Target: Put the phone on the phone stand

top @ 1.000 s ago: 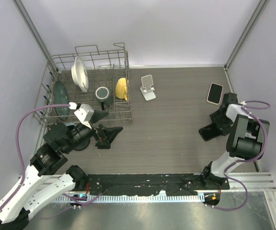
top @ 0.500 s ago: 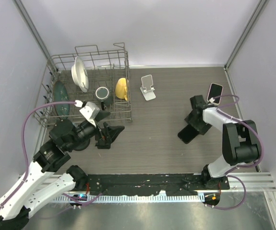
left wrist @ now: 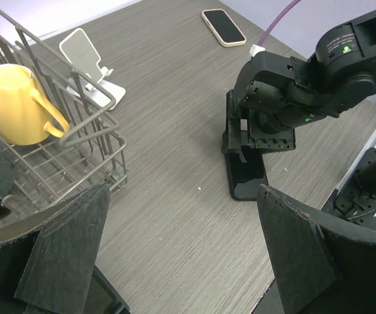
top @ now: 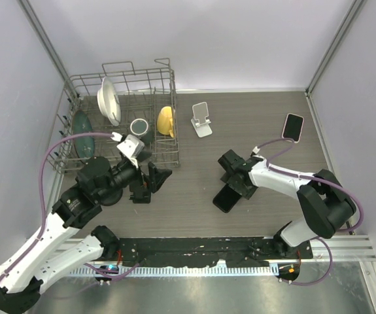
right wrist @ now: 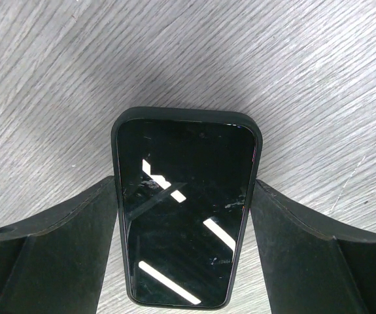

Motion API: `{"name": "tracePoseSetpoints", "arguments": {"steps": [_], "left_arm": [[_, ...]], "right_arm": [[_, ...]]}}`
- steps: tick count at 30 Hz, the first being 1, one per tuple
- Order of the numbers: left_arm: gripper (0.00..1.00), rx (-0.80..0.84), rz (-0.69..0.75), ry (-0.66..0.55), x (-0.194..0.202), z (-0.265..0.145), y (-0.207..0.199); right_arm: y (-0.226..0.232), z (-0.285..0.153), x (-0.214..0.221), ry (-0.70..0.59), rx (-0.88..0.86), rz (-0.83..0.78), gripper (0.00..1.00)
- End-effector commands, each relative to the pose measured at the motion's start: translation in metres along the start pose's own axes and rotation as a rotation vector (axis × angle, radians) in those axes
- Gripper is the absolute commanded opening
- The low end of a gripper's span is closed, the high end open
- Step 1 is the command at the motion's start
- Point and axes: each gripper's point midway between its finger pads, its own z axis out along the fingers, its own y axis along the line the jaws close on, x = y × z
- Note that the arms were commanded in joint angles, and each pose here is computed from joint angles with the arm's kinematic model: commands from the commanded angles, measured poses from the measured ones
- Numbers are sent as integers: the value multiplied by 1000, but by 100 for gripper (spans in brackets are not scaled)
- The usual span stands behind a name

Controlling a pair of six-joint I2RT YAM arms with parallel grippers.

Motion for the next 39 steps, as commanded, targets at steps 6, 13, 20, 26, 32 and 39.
{"name": "tracePoseSetpoints", "arguments": {"steps": [6,13,20,26,32,39], "left_arm": [[100,-31,-157,81,-8,12,-4],[95,51,-322,136,7,30,-24],[88,124,-380,255,46,71,-47],[92,89,-292,345,94,115,-69],[95,98,-254,357,118,157,-87],[78,158,-256,346,121,187,-107]], "right_arm": [[33,-33,-29,-182,-267,90,1],[49,-83,-58,-376,-710,132,1],[39,-117,-66,-474,-895,102,1],[33,-149,-78,-506,-955,105,1],[29,-177,-82,-491,-1004,116,1],[33,-197,-76,-439,-1074,98,1]]}}
